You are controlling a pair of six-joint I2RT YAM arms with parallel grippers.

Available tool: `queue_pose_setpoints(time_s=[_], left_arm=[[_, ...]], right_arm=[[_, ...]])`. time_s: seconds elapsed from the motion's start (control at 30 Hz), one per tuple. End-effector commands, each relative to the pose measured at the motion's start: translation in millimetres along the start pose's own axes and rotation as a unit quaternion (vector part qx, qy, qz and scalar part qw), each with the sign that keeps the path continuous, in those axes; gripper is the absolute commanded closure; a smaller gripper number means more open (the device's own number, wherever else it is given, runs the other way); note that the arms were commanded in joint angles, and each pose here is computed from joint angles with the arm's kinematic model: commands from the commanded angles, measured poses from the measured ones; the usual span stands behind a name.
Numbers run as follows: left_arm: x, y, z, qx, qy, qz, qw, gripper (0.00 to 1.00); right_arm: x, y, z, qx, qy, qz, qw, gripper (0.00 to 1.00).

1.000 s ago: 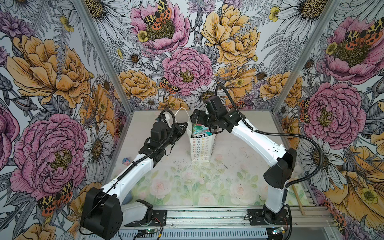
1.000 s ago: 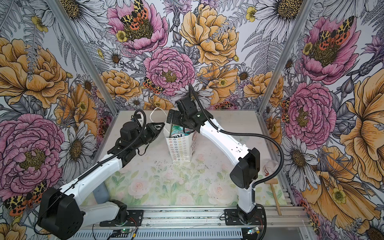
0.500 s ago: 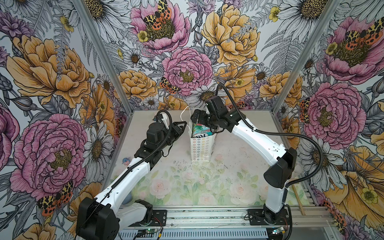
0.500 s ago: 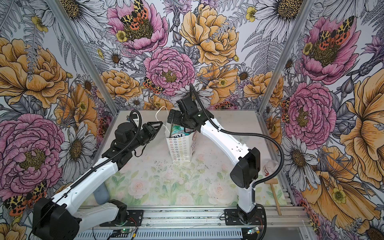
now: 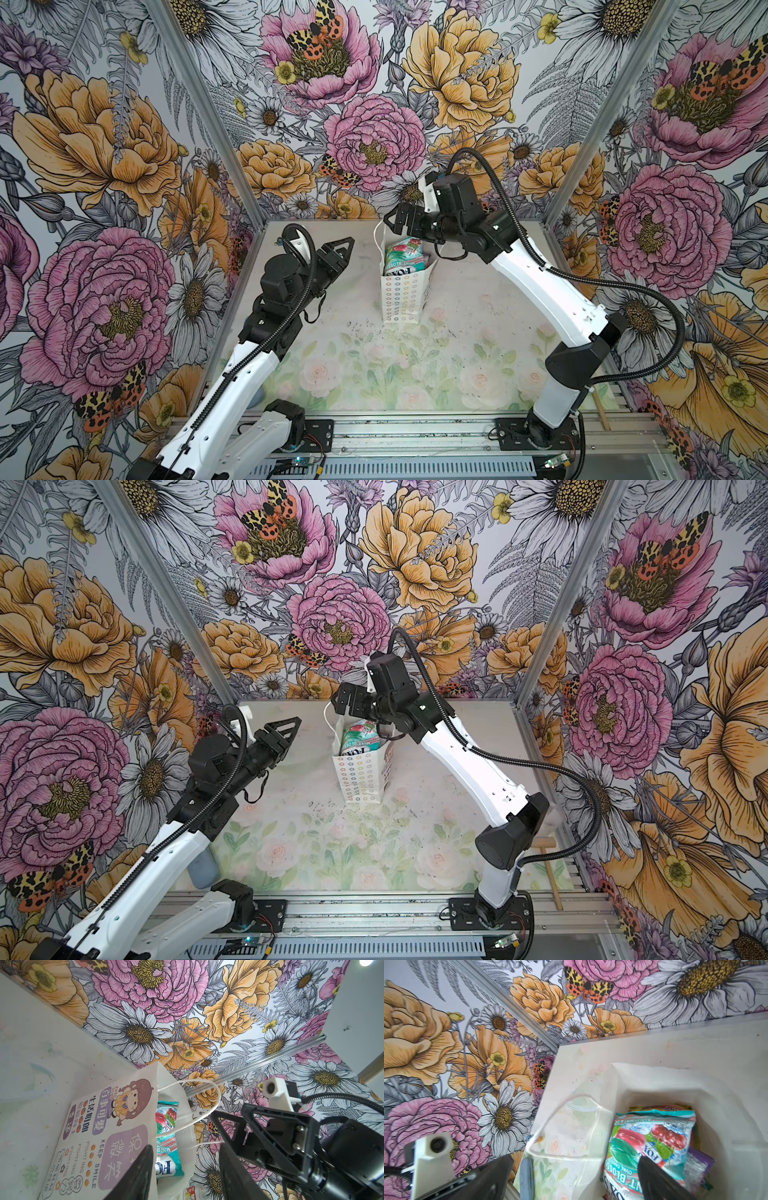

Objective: Place the snacks into the paper bag

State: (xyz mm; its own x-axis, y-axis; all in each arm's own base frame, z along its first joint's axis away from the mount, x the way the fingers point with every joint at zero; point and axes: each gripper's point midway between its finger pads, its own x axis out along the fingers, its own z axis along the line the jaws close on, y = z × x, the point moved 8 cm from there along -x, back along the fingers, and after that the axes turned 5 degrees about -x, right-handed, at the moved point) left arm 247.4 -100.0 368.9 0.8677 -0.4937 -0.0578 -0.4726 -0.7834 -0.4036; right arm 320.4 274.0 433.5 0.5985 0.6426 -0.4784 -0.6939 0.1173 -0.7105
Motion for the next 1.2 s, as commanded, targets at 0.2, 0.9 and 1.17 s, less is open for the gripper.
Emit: queue_pose_setpoints(time_s=[0.2,0.9,1.17], left_arm=[[-18.7,-21.5,-8.1,0.035,-0.037,-0.046,0.998,0.29],[-47.8,-54.2,-9.1,0.151,-0.071,-0.164,0.972,0.01],[-48.7,-57.1,14.6,0.239,-0.114,-0.204,0.943,0.01]], right_arm=[[-85.0,-5.4,10.6,-0.132,0.005,0.006,0.991,0.0],[-181.0,38.3,-94.9,-0.224,0.244,-0.05,0.942,0.0],[-159.5,77.6,-156.0,-0.252,0.279,-0.134,0.917,0.0]])
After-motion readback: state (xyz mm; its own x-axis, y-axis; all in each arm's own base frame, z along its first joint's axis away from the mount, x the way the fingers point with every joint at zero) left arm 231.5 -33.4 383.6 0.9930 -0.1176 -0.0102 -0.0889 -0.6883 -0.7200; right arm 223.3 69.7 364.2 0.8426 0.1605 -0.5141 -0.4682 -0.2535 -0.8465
